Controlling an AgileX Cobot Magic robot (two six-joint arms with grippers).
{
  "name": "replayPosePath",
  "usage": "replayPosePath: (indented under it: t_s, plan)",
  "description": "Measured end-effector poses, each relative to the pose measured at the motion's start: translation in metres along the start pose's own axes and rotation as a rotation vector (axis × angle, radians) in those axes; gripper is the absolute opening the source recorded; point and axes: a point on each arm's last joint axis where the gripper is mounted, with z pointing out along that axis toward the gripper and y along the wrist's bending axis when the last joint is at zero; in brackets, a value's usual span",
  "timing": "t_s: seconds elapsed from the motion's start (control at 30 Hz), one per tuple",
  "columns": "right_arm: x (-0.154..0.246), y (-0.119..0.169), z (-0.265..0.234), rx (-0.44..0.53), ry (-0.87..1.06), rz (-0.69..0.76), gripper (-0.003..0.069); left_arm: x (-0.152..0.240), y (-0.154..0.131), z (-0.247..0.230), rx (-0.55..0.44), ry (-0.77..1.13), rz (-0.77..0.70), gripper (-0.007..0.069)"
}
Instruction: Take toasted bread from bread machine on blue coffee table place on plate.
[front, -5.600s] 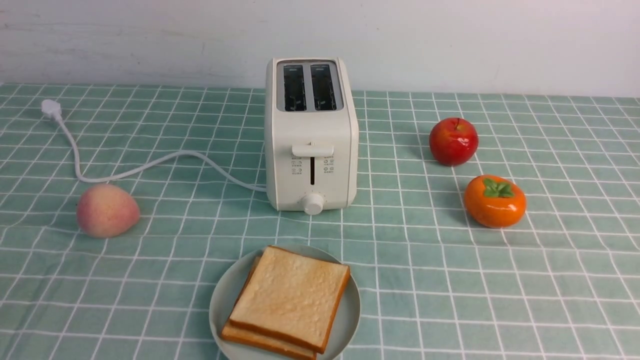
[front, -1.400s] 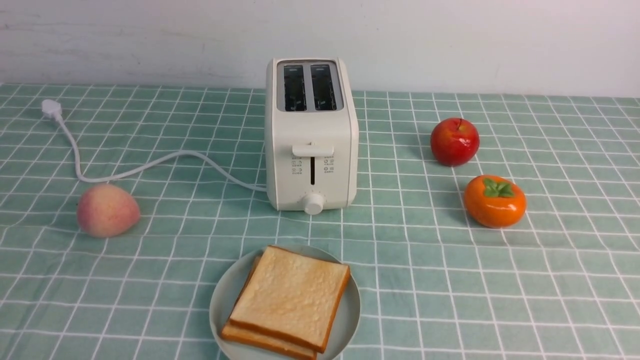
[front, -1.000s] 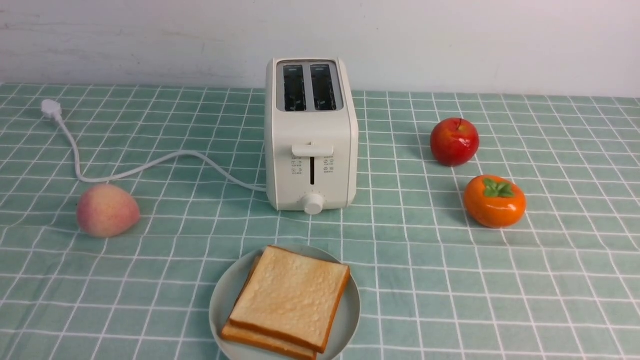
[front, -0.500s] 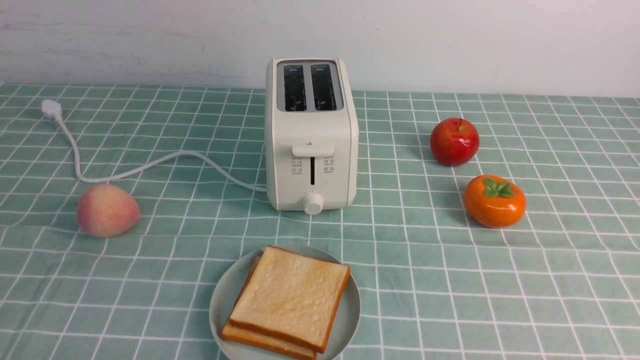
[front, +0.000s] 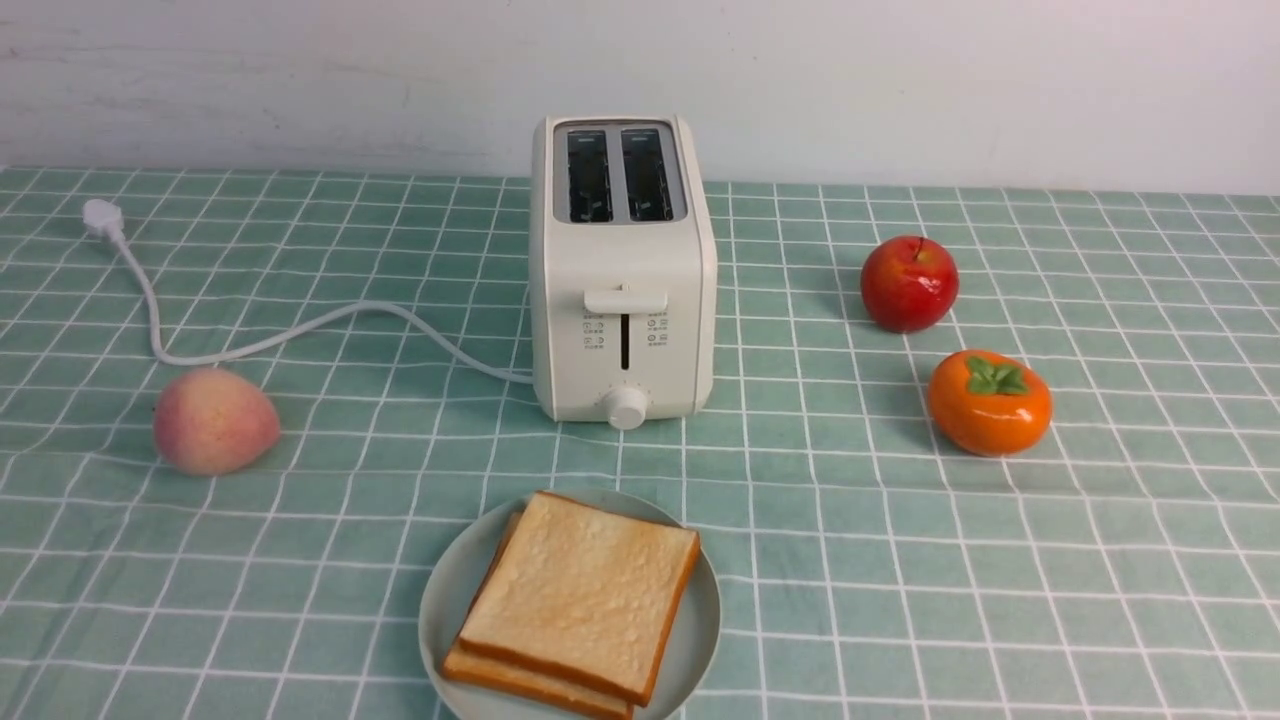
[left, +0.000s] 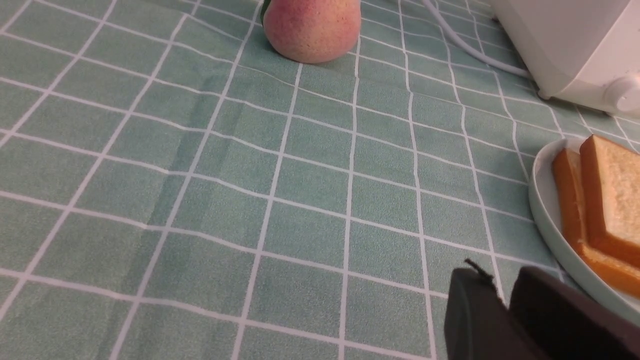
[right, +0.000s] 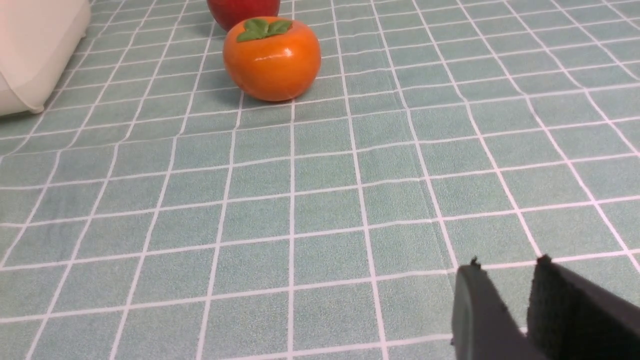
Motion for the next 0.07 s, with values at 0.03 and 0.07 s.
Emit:
replayPosePath:
  t_s: [0.03, 0.07]
  plan:
    - [0.0, 0.0, 0.0, 0.0, 0.0, 0.0, 0.017, 0.0, 0.0, 0.0, 0.0, 0.0, 0.0, 0.0109]
    - [0.0, 0.0, 0.0, 0.0, 0.0, 0.0, 0.0172, 0.0, 0.0, 0.0, 0.0, 0.0, 0.0, 0.0111]
